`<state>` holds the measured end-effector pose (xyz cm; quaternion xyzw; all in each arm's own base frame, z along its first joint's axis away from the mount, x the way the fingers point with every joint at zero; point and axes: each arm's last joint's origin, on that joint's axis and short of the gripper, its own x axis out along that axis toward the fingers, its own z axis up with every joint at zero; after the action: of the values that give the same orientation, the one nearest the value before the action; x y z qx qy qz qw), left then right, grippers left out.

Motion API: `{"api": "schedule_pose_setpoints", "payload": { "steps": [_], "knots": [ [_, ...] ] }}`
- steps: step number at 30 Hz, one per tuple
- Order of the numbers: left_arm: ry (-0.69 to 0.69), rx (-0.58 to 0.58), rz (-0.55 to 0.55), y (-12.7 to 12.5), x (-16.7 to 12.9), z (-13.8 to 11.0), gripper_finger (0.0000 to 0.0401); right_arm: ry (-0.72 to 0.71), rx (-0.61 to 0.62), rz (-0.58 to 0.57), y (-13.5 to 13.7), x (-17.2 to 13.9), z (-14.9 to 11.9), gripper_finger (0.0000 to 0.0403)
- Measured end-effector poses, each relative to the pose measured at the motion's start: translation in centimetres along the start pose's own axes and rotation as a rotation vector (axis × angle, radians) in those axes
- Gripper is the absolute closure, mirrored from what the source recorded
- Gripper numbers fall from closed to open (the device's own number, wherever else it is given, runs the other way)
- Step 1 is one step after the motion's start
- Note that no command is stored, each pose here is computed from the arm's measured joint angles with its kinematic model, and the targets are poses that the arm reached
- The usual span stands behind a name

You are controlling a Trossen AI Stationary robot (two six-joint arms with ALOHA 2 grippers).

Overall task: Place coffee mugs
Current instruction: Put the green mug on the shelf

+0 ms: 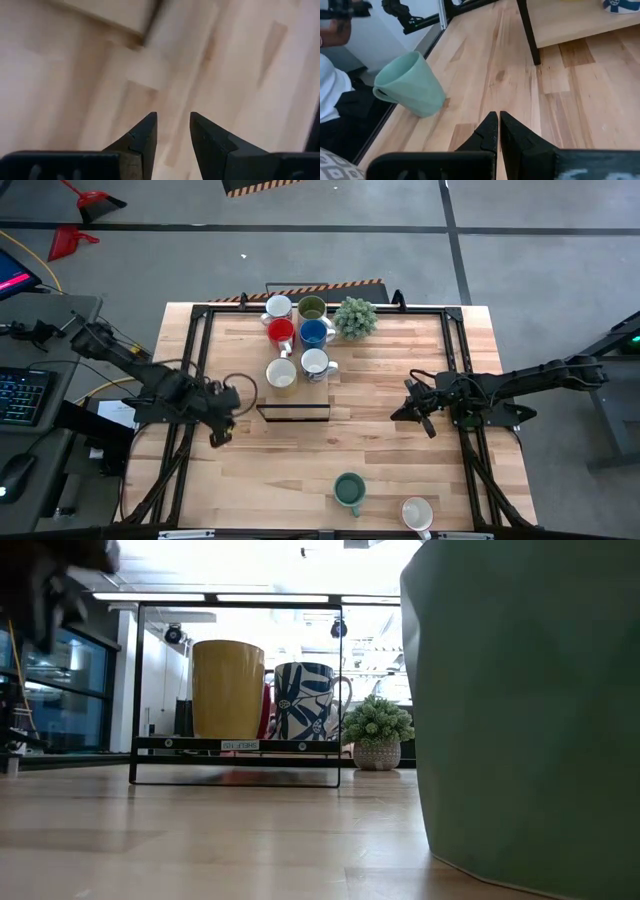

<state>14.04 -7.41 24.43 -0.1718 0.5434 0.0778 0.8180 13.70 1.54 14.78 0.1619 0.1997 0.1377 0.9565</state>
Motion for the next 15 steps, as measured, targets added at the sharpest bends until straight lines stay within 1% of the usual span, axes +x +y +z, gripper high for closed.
{"api": "schedule_pose_setpoints", "payload": {
  "steps": [2,4,7,9,12,15],
  "knots": [
    [0.017,0.009,-0.065,-0.2,1.8,-0.8,0.0295,-0.004,-0.004,-0.016,0.0,0.0,0.0,0.0403],
    [0.004,0.026,-0.121,-0.4,3.4,-1.3,0.0295,-0.012,-0.005,-0.041,-0.1,0.0,0.0,0.0403],
    [-0.051,0.060,-0.207,-0.8,5.0,-1.6,0.0295,-0.038,-0.009,-0.074,-0.2,0.0,0.2,0.0403],
    [-0.107,0.098,-0.265,-1.2,5.4,-1.3,0.0295,-0.076,-0.023,-0.077,-0.1,0.0,0.6,0.0403],
    [-0.215,0.232,-0.341,-1.8,5.7,-1.0,0.0295,-0.143,-0.110,-0.051,0.1,-0.1,1.3,0.0403],
    [-0.272,0.396,-0.396,-2.1,6.0,-1.4,0.0295,-0.183,-0.185,0.020,0.5,-0.2,1.7,0.0403]
  ]
}}
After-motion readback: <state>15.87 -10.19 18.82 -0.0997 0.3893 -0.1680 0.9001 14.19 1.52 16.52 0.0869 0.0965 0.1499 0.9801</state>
